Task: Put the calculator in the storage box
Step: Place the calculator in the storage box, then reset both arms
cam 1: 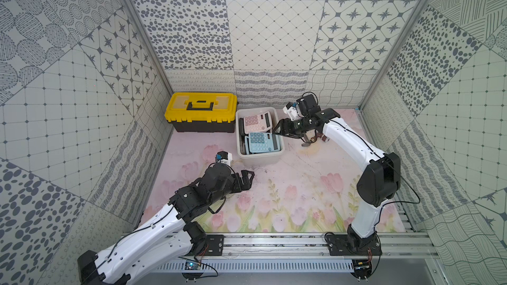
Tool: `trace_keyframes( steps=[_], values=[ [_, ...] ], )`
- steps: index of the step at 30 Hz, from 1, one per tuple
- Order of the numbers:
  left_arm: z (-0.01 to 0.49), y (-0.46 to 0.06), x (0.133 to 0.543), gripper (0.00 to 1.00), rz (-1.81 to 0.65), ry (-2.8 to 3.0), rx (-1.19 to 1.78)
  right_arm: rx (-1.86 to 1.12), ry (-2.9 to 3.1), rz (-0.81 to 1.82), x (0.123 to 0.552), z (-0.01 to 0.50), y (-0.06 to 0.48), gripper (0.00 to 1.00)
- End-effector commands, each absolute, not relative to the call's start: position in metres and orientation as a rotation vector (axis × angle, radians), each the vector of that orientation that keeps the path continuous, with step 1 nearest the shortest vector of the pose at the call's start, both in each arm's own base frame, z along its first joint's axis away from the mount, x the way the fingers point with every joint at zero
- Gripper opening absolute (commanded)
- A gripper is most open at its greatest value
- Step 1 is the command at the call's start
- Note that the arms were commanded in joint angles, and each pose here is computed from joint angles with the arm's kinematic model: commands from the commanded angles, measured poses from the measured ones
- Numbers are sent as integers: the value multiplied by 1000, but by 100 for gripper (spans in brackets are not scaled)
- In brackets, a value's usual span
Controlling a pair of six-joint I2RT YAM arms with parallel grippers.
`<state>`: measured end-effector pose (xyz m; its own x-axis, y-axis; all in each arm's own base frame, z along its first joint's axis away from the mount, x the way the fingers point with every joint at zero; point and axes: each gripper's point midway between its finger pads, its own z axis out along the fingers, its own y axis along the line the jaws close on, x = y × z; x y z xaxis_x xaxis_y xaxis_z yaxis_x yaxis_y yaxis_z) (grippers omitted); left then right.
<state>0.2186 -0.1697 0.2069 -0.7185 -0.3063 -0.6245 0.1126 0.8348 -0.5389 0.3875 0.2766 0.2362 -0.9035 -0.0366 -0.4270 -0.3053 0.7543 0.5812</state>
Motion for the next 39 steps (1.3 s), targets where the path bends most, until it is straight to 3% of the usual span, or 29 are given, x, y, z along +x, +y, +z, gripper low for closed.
trace_keyframes(
  steps=[1, 3, 18, 31, 39],
  values=[
    [229, -145, 229, 100, -521, 2209, -109, -263, 2459, 860, 384, 267, 256, 86],
    [238, -139, 233, 100, -466, 2196, -111, -252, 2436, 820, 380, 275, 244, 97],
    [252, -78, 292, 100, -226, 2121, -283, -15, 2116, 458, 347, 290, 110, 97],
    [204, -2, 321, 100, 28, 2045, -461, 289, 1898, 161, 312, 219, -3, 97],
    [179, 9, 326, 100, 146, 1959, -345, 471, 1828, 54, 296, 162, -47, 97]
  ],
)
